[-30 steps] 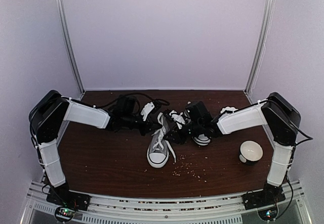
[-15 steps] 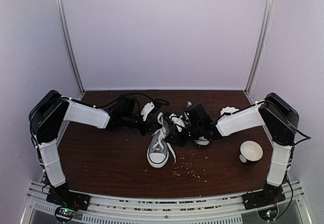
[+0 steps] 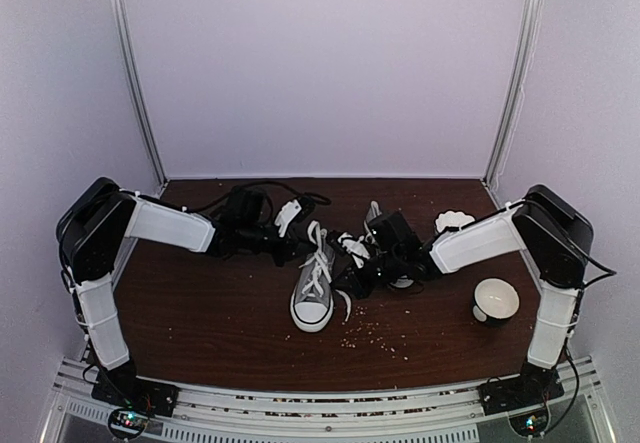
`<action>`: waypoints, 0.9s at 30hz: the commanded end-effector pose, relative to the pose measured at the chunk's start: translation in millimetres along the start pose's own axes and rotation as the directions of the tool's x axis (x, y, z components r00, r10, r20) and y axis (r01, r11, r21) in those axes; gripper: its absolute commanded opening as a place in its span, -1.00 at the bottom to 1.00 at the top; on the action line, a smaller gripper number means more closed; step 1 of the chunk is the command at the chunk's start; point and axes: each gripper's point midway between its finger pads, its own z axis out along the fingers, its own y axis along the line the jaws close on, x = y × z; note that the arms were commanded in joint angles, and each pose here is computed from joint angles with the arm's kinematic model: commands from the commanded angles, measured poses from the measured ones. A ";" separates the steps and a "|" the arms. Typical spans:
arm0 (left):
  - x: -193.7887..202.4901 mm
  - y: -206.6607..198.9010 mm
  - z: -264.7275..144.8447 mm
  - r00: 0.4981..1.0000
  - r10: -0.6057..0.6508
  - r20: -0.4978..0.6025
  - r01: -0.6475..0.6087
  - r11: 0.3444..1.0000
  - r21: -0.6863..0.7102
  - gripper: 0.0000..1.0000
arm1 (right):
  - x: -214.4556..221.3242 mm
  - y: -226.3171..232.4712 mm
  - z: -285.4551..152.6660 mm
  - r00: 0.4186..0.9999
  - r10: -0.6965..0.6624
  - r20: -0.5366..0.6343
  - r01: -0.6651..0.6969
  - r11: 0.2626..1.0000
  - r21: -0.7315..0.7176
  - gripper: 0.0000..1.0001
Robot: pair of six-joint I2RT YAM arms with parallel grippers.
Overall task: Tie the shoes
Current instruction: Adjust the half-tied shoelace.
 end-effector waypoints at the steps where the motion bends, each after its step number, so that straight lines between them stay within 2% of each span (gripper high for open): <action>1: -0.7 -1.7 -4.1 0.999 0.036 0.001 -0.036 0.999 0.014 -1.00 | -1.6 4.1 -13.3 1.000 -0.007 0.009 0.007 1.000 -0.006 -1.00; 7: 7.9 -8.6 -8.5 0.999 0.046 -0.023 -0.045 0.998 0.046 -0.78 | 3.6 4.3 -12.7 1.000 0.006 -0.002 -0.006 1.000 -0.009 -1.00; 14: 8.6 -17.1 -20.3 0.999 0.046 -0.010 -0.045 0.994 0.098 -0.16 | -3.2 7.7 -17.2 1.000 -0.006 0.000 0.006 1.000 -0.013 -1.00; 22: -2.4 -8.5 -0.7 0.997 -0.025 -0.075 0.038 0.984 0.172 0.07 | -15.4 9.1 -25.9 1.000 0.002 0.023 -0.002 1.000 -0.013 -1.00; 25: -0.8 -8.7 -0.4 0.996 0.000 -0.085 0.015 0.985 0.175 0.08 | -14.0 5.8 -29.7 0.999 0.019 0.026 -0.019 1.000 -0.006 -1.00; 27: 10.6 -6.0 -3.9 0.990 0.035 -0.137 -0.014 0.988 0.152 0.06 | -12.2 5.4 -30.2 0.999 0.023 0.024 -0.023 1.000 -0.009 -1.00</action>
